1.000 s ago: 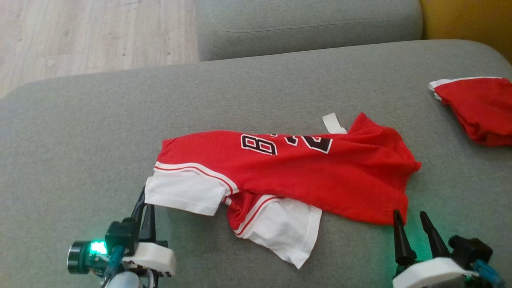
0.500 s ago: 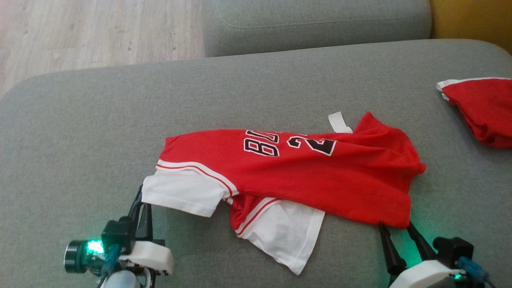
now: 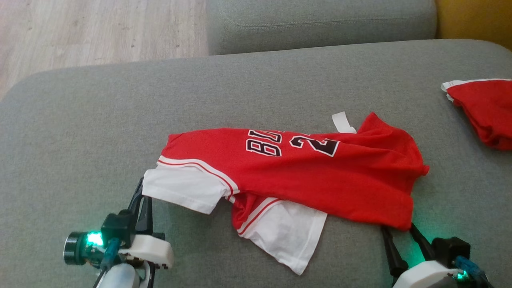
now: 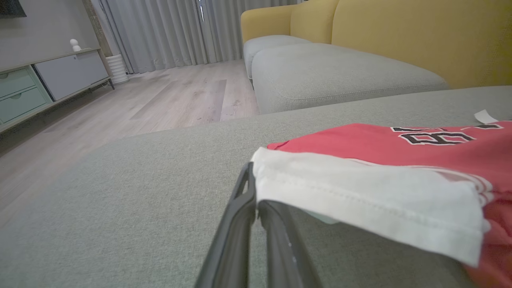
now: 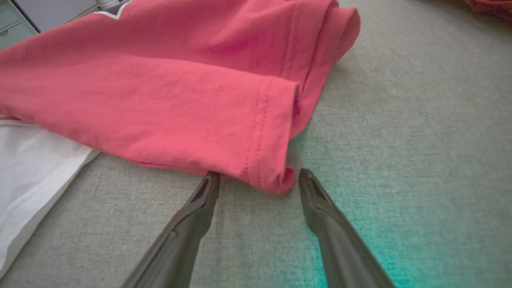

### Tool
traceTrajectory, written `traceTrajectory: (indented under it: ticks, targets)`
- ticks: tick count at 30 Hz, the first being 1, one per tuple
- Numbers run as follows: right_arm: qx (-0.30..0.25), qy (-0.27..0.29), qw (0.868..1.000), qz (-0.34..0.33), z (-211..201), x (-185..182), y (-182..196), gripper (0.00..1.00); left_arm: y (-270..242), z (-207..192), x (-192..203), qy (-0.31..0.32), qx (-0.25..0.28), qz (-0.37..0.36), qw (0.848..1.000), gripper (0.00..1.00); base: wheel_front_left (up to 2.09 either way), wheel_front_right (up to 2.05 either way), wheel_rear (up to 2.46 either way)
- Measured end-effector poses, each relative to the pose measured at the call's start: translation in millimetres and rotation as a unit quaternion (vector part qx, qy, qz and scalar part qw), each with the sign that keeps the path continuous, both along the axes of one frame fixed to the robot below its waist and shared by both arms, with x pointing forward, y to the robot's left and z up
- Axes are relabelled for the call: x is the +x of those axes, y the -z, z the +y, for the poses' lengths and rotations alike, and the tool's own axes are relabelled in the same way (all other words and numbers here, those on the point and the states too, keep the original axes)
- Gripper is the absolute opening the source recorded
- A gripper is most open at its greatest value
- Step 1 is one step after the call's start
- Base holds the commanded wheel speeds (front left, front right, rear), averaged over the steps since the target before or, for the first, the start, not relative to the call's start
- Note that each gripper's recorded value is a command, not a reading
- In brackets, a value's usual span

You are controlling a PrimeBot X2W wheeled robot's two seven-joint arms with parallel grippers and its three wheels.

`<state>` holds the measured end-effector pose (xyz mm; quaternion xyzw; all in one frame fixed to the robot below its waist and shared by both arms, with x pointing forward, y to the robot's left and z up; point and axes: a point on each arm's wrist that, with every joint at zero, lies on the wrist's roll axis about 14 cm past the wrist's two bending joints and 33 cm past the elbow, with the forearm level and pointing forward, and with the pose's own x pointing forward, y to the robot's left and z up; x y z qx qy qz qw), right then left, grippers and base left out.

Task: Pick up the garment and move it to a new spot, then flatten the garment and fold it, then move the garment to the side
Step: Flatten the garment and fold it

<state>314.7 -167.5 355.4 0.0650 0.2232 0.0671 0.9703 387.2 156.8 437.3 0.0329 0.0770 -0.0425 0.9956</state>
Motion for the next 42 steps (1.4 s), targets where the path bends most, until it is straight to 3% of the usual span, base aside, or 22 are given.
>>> traceTrajectory:
  ticks: [4, 5, 7, 8, 9, 10, 11, 20, 27, 33, 38, 42]
  targets:
    - [-0.002, 0.000, 1.000, 0.001, 0, 0, 1, 0.98, 0, 0, 0, 0.000, 0.000, 0.000, 1.000, 0.00, 0.00, 0.00, 0.00]
    - [-0.002, 0.001, 1.000, 0.001, 0, 0, 1, 0.87, 0, 0, 0, 0.000, 0.000, 0.000, 1.000, 0.00, 0.00, 0.00, 0.00]
    - [-0.003, 0.002, 1.000, 0.002, 0, 0, 1, 0.76, 0, 0, 0, 0.000, 0.000, 0.000, 1.000, 0.00, 0.00, 0.00, 0.00]
    - [-0.002, 0.003, 1.000, 0.002, 0, 0, 1, 0.58, 0, 0, 0, 0.000, 0.000, 0.000, 1.000, 0.00, 0.00, 0.00, 0.00]
    - [-0.003, 0.003, 1.000, 0.002, 0, 0, 1, 0.46, 0, -1, 0, 0.002, -0.001, 0.000, 1.000, 0.00, 0.00, 0.00, 0.00]
    - [-0.005, 0.001, 1.000, 0.001, 0, -1, 1, 0.18, -1, -1, 0, 0.004, -0.002, -0.001, 1.000, 0.00, 0.00, 0.00, 0.00]
    - [-0.006, 0.001, 1.000, 0.001, 0, -1, 1, 0.00, -1, -1, 0, 0.004, -0.002, -0.001, 1.000, 0.00, 0.00, 0.00, 0.00]
    - [0.009, -0.001, 1.000, -0.024, 7, 3, -13, 0.00, -16, -5, 3, 0.011, -0.007, -0.023, 1.000, 0.00, 0.00, 0.00, 0.00]
    - [0.038, 0.021, 0.992, -0.122, -11, 19, -72, 0.00, -67, -16, 11, 0.036, -0.054, -0.098, 0.993, 0.00, 0.00, 0.00, 0.00]
    - [0.024, 0.034, 0.967, -0.253, -48, 39, -169, 0.00, -138, -24, 19, 0.071, -0.107, -0.181, 0.975, 0.00, 0.00, 0.00, 0.00]
    - [-0.003, 0.026, 0.939, -0.342, -66, 52, -253, 0.00, -230, -36, 32, 0.116, -0.135, -0.270, 0.946, 0.00, 0.00, 0.00, 0.00]
    - [-0.039, 0.005, 0.915, -0.402, -71, 73, -317, 0.00, -284, -41, 47, 0.140, -0.128, -0.315, 0.930, 0.00, 0.00, 0.00, 0.00]
